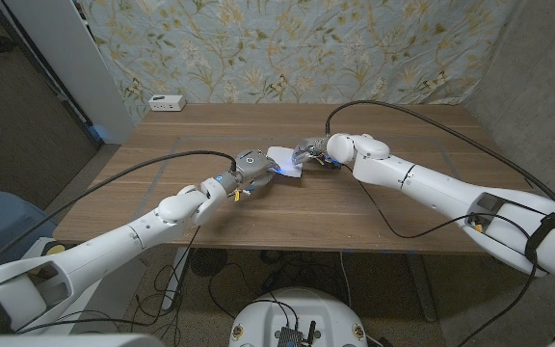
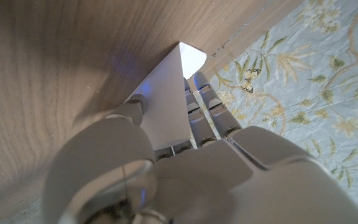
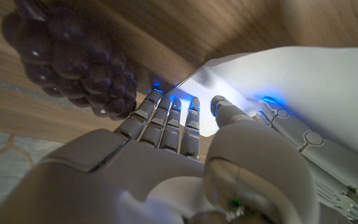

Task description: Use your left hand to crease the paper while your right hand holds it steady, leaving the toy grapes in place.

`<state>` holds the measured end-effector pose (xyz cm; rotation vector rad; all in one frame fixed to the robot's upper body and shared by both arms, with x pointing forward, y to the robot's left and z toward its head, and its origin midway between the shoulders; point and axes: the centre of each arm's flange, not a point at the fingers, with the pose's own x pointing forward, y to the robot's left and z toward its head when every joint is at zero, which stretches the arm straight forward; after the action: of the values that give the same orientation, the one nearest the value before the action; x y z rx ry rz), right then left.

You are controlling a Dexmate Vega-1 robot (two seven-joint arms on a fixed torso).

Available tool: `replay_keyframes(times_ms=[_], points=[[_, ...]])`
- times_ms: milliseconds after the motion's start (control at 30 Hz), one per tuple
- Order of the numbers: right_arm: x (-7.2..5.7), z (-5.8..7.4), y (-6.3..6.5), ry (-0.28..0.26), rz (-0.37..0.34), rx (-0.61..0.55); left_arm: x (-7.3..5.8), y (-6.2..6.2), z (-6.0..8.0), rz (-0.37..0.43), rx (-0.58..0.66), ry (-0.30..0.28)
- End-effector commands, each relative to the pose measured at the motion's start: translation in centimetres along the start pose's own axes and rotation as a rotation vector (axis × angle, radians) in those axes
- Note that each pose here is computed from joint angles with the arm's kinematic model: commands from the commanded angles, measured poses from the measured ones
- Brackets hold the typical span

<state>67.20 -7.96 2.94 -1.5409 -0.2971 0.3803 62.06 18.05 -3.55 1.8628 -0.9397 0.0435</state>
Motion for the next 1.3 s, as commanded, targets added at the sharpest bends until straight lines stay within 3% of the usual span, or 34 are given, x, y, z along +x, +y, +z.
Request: replay_keyframes(times_ms=[33, 500, 833, 1200, 1300], points=[[-0.3, -0.3, -0.3, -0.016, -0.033, 0.022, 1.1, 0.9, -1.2, -0.031, -0.144, 0.017], [-1.7, -1.5, -1.0, -0.103, -0.134, 0.146, 2.5, 1.7, -1.9, -0.119, -0.291, 0.029], [-2.7, -1.8, -0.9, -0.13, -0.183, 0.178, 3.3, 1.5, -2.6, -0.248, -0.502, 0.043], [-3.9, -1.7, -1.0, -0.163, -0.25, 0.194, 3.9, 2.3, -2.4, -0.317, -0.53, 0.038], [-4.3, -1.7, -1.0, -0.173, -0.268, 0.2, 4.1, 3.1, -2.7, -0.317, -0.534, 0.031]])
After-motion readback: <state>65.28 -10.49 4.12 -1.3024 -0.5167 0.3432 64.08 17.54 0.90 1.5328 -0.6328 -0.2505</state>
